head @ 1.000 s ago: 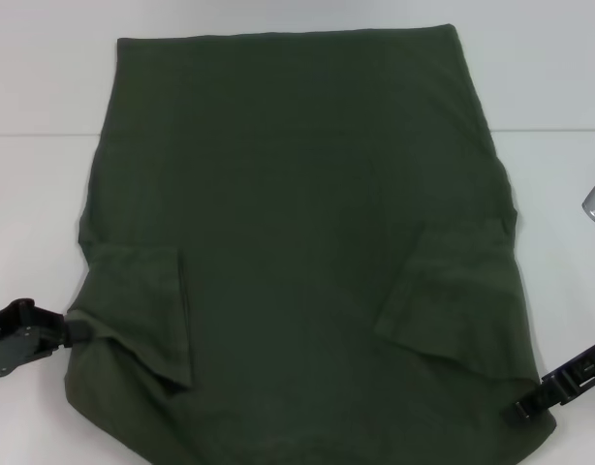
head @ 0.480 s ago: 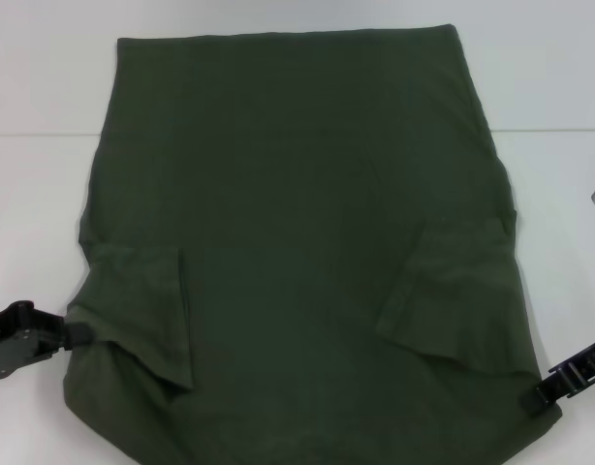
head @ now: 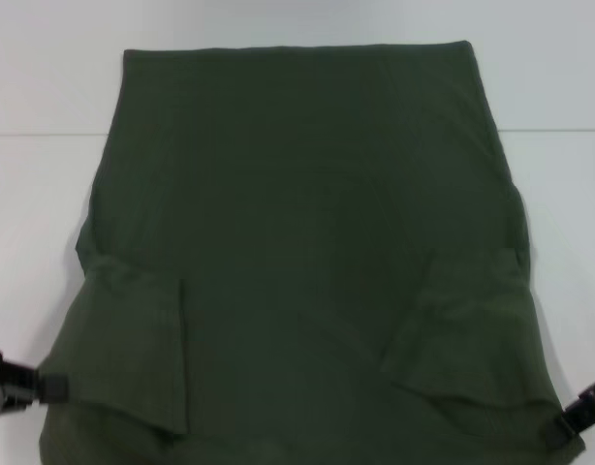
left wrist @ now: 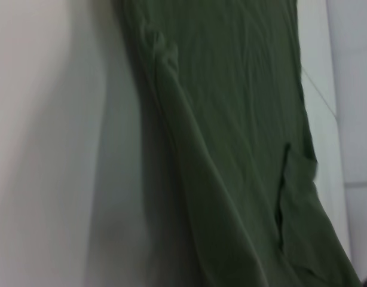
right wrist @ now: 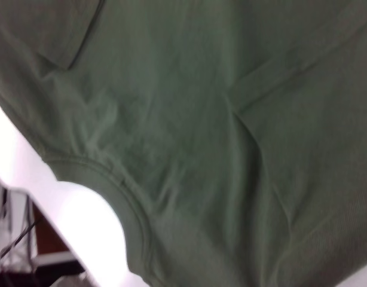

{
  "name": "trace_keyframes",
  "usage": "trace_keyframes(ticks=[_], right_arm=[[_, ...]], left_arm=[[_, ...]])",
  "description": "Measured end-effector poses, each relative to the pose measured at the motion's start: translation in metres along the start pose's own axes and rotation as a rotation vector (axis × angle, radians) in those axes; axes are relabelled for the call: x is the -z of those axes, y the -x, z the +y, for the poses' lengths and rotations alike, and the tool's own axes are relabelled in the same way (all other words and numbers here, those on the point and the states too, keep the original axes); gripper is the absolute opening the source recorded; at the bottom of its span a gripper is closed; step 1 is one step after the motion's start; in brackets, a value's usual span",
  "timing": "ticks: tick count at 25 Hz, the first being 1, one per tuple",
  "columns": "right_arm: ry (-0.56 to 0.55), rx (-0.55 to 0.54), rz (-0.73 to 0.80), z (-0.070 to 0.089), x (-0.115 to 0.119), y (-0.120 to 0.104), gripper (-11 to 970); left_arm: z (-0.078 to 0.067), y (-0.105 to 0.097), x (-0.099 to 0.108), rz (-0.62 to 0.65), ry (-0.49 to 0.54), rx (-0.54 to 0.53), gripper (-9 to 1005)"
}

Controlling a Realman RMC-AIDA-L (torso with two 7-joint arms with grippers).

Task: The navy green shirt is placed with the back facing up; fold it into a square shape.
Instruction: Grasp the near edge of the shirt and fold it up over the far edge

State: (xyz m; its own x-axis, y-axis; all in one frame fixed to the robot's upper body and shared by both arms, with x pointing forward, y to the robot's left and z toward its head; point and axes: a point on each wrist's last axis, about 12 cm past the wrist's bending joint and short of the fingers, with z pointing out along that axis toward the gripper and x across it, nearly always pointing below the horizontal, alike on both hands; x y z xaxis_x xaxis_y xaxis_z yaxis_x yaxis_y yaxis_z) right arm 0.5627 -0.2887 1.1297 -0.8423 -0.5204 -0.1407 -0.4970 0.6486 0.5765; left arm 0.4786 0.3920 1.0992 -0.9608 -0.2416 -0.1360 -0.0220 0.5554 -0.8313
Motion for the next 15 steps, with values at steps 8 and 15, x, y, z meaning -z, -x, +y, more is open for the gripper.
trace_keyframes(ticks=[8,15], right_arm=[[0.045,-0.005,0.011,-0.002,0.001,-0.014,63],[0.153,-0.006,-0.307,-0.002,0.040,-0.001,62]], left_arm=[[0.005,-0.023,0.015,0.030,-0.025,0.007,4],[-0.026,0.017,-0.001,-0.007,-0.129,-0.068,3]])
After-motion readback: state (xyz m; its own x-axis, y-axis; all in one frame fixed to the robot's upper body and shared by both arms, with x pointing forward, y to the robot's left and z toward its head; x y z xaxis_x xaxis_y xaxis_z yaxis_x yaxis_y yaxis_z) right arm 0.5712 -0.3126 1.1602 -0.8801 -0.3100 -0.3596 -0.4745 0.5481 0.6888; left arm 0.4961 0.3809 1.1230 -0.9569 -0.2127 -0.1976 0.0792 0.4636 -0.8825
